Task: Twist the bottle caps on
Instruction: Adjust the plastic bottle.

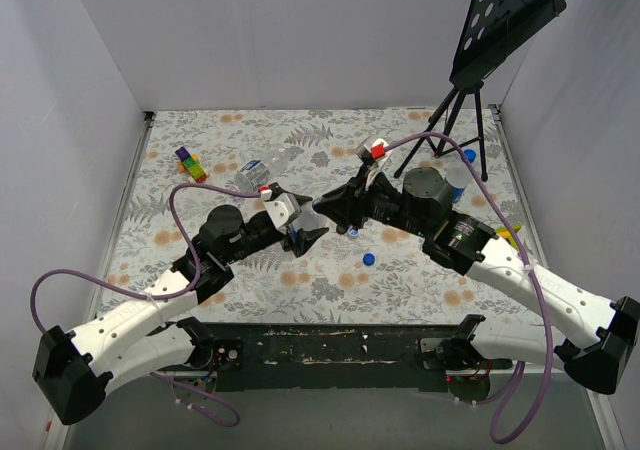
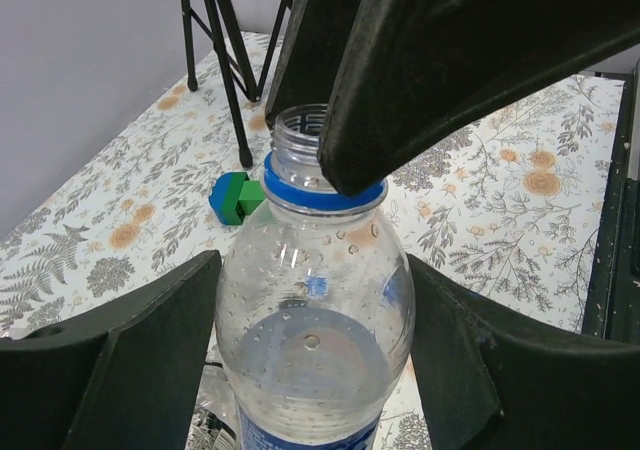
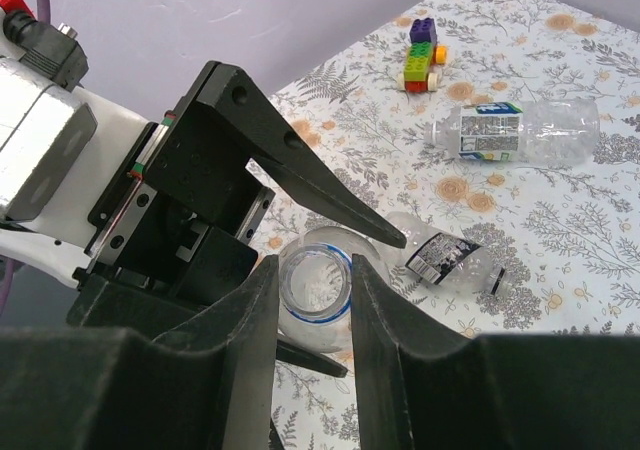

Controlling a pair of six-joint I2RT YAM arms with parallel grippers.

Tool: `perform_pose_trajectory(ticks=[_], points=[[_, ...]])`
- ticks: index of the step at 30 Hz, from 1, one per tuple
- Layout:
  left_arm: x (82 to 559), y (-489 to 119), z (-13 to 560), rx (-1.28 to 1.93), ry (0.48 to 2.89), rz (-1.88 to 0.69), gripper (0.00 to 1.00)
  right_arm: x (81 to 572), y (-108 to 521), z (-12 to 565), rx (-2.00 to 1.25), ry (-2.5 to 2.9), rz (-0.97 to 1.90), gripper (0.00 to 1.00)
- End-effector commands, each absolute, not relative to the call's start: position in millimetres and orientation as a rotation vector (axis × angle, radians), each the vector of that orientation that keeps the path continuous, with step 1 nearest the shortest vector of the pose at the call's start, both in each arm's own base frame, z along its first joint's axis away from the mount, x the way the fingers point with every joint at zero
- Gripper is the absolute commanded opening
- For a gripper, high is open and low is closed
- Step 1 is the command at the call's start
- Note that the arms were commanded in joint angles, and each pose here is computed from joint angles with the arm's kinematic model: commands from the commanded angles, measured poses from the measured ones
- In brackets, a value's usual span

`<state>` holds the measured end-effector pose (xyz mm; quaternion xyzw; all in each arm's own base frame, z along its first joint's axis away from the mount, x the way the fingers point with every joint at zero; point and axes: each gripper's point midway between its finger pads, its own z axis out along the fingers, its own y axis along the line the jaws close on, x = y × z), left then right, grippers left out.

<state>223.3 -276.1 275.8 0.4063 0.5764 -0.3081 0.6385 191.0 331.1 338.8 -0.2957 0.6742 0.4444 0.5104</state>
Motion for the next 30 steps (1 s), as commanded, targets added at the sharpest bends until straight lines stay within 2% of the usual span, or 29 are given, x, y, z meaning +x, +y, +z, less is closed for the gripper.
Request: perform_pose_trajectory(ticks=[1, 6, 9, 10, 12, 14, 17, 19, 24, 30], points=[[227.8, -270.7, 287.6, 0.893, 1.270, -0.662, 0.68, 177.9, 331.1, 371.3, -0.684, 1.522, 1.165, 0.01], [230.7, -267.1, 289.7, 0.863, 1.279, -0.649, 0.51, 178.4, 330.2, 368.1, -0.668, 1.540, 1.167, 0.01], [233.4, -266.3, 288.1, 0.855, 1.296, -0.640, 0.45, 178.6, 328.1, 366.0, -0.658, 1.550, 1.160, 0.01], [233.4, -267.0, 287.9, 0.857, 1.298, -0.641, 0.43, 180.0, 326.9, 365.4, -0.651, 1.555, 1.152, 0.05], [234.4, -267.1, 287.1, 0.854, 1.309, -0.641, 0.42, 181.0, 324.8, 365.2, -0.642, 1.563, 1.141, 0.27], [236.1, -266.5, 287.2, 0.844, 1.321, -0.638, 0.41, 184.7, 320.3, 364.6, -0.621, 1.579, 1.113, 0.44], [241.5, -263.8, 287.3, 0.818, 1.349, -0.617, 0.39, 192.5, 307.7, 359.7, -0.588, 1.626, 1.026, 0.60], [247.3, -260.6, 285.4, 0.791, 1.383, -0.593, 0.37, 200.5, 297.2, 354.7, -0.552, 1.666, 0.952, 0.68], [262.4, -250.4, 284.9, 0.713, 1.454, -0.523, 0.34, 215.4, 270.1, 321.9, -0.467, 1.852, 0.768, 0.81], [276.0, -235.6, 284.2, 0.633, 1.505, -0.441, 0.31, 216.8, 257.0, 259.8, -0.500, 2.136, 0.634, 0.89]])
